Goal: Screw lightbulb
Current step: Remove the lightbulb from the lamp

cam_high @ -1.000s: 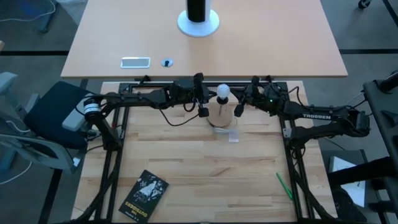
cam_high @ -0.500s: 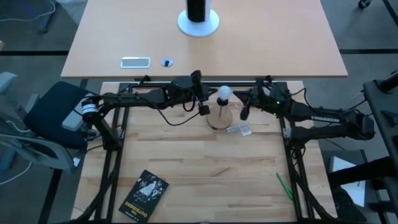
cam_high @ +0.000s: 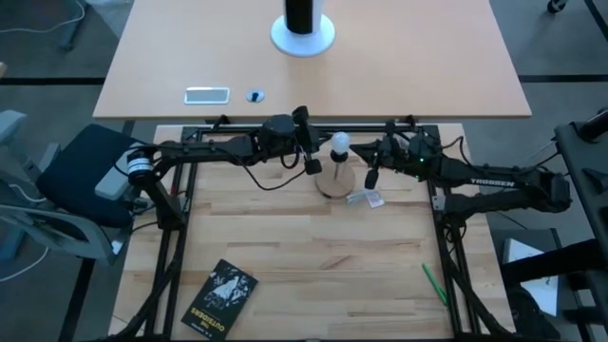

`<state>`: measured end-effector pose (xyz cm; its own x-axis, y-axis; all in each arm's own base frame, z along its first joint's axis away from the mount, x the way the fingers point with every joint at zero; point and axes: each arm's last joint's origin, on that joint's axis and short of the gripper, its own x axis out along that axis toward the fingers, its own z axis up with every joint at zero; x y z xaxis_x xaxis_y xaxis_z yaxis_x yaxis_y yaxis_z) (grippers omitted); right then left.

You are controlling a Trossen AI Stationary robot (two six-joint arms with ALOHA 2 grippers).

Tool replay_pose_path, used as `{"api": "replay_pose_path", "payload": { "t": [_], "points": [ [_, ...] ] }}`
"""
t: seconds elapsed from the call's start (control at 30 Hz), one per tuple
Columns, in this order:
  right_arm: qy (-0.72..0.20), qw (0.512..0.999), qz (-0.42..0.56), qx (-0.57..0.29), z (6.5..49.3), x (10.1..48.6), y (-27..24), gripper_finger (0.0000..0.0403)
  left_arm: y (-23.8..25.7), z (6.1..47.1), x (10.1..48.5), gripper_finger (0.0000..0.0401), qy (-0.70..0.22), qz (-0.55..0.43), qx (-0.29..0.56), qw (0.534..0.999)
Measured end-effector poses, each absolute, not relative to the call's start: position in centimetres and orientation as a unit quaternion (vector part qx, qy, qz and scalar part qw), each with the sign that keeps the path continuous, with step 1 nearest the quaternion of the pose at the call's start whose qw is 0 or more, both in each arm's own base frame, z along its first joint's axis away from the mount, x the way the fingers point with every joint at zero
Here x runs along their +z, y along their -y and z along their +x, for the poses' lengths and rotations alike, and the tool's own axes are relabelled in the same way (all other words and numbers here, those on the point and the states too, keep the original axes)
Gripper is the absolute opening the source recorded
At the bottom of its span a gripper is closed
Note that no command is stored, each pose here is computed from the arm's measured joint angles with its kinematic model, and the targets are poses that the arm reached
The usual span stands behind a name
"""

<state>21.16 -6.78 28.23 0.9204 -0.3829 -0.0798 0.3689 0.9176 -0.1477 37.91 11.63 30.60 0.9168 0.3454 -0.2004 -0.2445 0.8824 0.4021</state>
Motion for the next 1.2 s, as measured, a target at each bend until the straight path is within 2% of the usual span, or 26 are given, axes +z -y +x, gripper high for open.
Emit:
{"api": "replay_pose_path", "payload": {
  "t": [1.2],
  "points": [
    [-0.06,0.975,-0.087,-0.196,21.85,27.76,7.1,0.0,-11.19,37.89,30.46,0.0,-0.138,0.145,0.142,0.969]
  ]
}}
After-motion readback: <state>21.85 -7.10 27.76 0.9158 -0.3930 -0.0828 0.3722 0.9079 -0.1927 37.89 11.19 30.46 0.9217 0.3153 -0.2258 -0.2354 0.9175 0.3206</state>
